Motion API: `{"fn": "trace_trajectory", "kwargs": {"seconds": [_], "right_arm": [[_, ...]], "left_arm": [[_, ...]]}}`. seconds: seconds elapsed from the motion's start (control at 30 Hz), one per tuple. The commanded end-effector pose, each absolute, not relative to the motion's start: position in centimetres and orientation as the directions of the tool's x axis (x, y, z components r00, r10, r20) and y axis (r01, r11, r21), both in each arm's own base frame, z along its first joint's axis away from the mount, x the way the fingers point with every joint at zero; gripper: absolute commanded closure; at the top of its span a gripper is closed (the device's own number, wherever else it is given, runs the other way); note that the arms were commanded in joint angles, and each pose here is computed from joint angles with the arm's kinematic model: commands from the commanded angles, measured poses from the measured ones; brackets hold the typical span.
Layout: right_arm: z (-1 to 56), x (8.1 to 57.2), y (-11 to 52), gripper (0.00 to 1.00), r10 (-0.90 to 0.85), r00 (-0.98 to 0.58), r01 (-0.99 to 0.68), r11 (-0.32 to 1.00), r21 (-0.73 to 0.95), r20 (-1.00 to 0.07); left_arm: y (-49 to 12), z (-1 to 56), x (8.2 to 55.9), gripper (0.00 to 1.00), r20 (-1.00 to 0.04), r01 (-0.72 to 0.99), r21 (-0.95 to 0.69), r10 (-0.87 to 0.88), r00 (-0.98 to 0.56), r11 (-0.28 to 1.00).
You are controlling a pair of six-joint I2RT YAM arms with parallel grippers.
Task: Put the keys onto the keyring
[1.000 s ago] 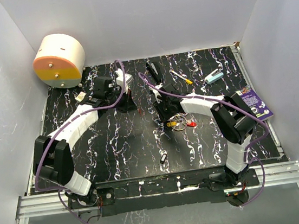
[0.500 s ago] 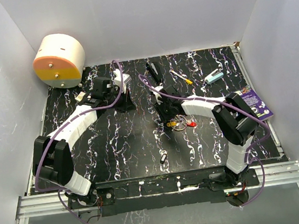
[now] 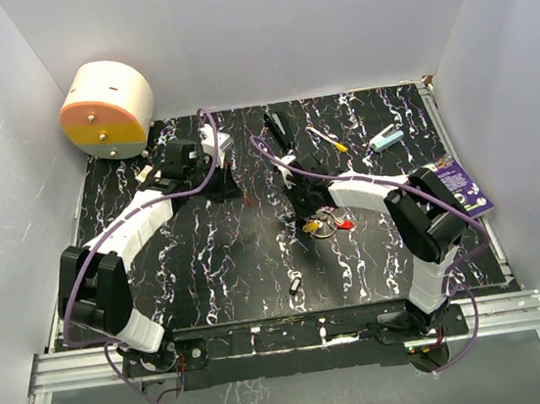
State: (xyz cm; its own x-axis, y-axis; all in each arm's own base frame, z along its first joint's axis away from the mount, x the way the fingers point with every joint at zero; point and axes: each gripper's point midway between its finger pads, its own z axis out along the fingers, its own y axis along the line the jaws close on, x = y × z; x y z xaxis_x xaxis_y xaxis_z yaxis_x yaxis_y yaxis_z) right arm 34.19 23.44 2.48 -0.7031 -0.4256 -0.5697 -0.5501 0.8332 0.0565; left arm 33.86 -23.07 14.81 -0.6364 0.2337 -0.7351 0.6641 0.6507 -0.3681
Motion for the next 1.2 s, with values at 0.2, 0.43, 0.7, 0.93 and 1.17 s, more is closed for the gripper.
{"fn": "trace_trajectory", "kwargs": {"seconds": [0.2, 0.43, 0.7, 0.93, 1.17], "right_arm": [[17.7, 38.5, 36.3, 0.92, -0.27, -0.489, -0.711, 0.674, 0.2, -0.829], [21.3, 38.9, 35.2, 0.92, -0.14, -0.397, -0.7, 0.686, 0.2, -0.907], [12.3, 35.1, 32.1, 0.92, -0.145, -0.489, -0.712, 0.637, 0.297, -0.86], [10.3, 32.7, 31.9, 0.92, -0.192, -0.523, -0.737, 0.591, 0.328, -0.83], [9.8, 31.3, 30.4, 0.83, -0.213, -0.544, -0.714, 0.626, 0.315, -0.811]], "left_arm": [[-19.3, 21.5, 36.2, 1.0, -0.803, 0.626, -0.387, 0.086, -0.59, 0.677], [-18.2, 21.9, 36.4, 1.0, -0.81, 0.613, -0.384, 0.068, -0.583, 0.69], [-18.4, 21.3, 36.5, 1.0, -0.8, 0.608, -0.404, 0.059, -0.597, 0.683], [-18.1, 21.1, 36.0, 1.0, -0.803, 0.606, -0.399, 0.058, -0.594, 0.688], [-17.8, 20.8, 35.8, 1.0, -0.803, 0.603, -0.398, 0.054, -0.593, 0.691]]}}
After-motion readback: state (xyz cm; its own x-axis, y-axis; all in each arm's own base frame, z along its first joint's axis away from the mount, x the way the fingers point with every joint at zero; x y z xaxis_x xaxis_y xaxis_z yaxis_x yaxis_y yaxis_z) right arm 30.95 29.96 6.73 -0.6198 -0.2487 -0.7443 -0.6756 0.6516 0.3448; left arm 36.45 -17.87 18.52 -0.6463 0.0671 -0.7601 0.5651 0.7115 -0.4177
